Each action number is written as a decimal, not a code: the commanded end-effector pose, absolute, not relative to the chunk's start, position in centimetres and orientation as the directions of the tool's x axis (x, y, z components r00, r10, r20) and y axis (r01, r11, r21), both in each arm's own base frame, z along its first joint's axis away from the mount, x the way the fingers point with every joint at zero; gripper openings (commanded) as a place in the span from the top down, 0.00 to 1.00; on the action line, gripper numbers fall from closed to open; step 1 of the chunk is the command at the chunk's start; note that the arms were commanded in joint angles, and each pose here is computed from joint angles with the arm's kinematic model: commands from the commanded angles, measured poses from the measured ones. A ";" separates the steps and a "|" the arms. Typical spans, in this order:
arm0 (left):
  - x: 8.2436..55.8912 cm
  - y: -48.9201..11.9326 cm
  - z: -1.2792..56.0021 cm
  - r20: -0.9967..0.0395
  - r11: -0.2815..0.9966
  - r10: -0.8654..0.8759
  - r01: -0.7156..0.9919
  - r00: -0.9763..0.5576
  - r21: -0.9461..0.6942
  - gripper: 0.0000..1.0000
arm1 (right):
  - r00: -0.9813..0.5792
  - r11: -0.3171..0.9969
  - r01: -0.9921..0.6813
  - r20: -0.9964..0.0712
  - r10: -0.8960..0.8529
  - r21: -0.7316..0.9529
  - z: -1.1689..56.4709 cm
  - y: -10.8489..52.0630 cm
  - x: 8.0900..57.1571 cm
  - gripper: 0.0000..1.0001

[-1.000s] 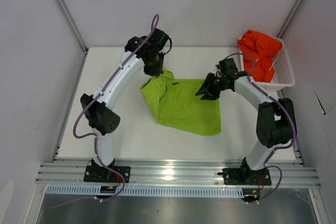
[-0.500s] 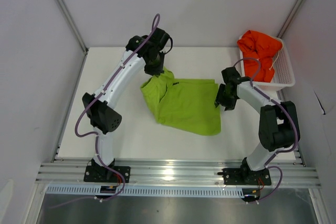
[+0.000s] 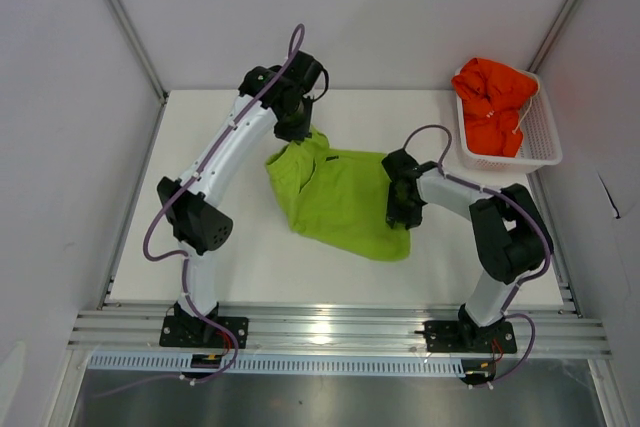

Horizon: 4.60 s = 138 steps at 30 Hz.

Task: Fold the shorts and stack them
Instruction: Fold the shorts

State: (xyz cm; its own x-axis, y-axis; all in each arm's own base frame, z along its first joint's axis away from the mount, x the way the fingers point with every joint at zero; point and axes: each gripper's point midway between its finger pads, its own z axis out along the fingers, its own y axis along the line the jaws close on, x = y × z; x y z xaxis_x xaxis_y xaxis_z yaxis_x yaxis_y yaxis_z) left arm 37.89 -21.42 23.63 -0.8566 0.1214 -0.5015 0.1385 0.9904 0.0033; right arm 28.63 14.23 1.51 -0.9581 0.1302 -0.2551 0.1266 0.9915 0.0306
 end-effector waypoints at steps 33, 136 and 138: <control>34.0 -29.7 18.0 -0.504 0.999 0.000 0.018 -0.864 -0.030 1.00 | -0.931 0.965 0.112 -0.315 0.185 0.237 0.8 25.8 22.8 0.57; 25.0 -25.9 16.2 -0.634 0.820 -0.167 0.250 -0.755 -0.515 0.03 | -0.751 0.747 0.044 -0.471 0.463 0.663 15.0 24.2 37.7 0.36; 25.0 -23.8 16.5 -0.641 0.837 -0.218 0.197 -0.736 -0.510 0.03 | -0.700 0.729 0.191 -0.430 0.571 0.658 15.0 22.6 36.3 0.18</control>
